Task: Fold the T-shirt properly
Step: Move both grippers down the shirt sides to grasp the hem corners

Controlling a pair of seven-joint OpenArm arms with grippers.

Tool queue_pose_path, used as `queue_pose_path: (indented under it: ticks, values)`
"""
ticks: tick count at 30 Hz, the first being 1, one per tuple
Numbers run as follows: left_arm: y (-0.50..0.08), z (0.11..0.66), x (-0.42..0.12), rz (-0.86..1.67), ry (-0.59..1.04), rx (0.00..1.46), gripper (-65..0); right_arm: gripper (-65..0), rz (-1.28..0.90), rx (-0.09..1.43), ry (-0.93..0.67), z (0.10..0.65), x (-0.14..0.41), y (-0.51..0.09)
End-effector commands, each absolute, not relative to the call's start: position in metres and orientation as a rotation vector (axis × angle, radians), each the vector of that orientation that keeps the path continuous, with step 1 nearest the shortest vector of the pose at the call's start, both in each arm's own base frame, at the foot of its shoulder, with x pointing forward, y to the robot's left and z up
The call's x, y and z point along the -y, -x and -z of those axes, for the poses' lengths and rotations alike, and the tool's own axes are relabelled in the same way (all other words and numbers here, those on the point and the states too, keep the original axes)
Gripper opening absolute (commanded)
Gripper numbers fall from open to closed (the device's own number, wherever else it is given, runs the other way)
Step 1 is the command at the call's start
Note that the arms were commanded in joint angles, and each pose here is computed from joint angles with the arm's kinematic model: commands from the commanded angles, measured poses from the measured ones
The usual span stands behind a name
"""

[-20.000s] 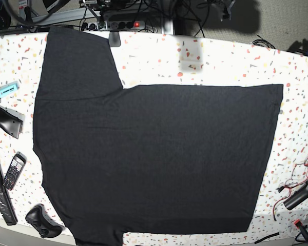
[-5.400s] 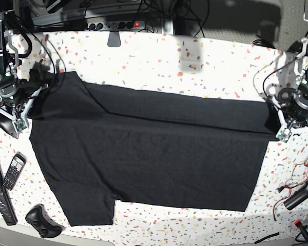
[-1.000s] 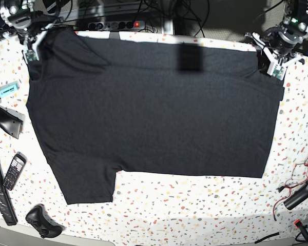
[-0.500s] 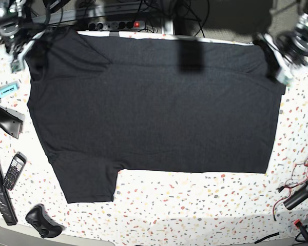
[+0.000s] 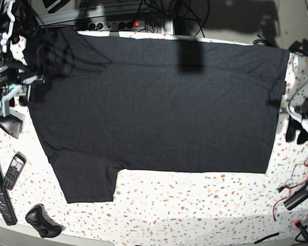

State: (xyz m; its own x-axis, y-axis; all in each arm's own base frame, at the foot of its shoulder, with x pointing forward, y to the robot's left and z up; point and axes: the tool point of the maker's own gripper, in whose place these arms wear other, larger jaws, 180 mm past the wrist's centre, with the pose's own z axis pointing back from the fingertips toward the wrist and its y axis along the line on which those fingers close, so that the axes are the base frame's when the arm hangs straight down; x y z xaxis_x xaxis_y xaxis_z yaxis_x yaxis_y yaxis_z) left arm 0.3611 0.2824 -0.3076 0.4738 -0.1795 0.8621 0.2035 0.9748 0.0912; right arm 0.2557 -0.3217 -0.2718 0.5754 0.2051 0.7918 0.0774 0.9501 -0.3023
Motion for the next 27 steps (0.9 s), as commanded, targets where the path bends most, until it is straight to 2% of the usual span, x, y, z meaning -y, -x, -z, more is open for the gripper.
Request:
queue_pose_path:
  ticks: [1, 8, 14, 23, 27]
  values:
    - [-0.381, 0.285, -0.29, 0.223, 0.035, 1.118, -43.9, -44.8, -0.095, 1.015, 0.333, 0.256, 0.321, -0.265]
    - [-0.447, 0.312, -0.302, 0.13, 0.133, 0.998, -43.9, -44.8, -0.089, 1.036, 0.332, 0.252, 0.321, -0.269]
    - [-0.485, 0.331, -0.299, 0.09, 0.162, 0.934, -43.9, -44.8, -0.079, 0.983, 0.333, 0.26, 0.323, -0.264]
    - [-0.493, 0.374, -0.268, 0.134, 0.14, 0.846, -43.9, -44.8, -0.065, 0.897, 0.334, 0.272, 0.326, -0.255]
    - [-0.49, 0.395, -0.276, 0.094, 0.03, 0.837, -43.9, -44.8, -0.057, 0.851, 0.334, 0.278, 0.328, -0.249]
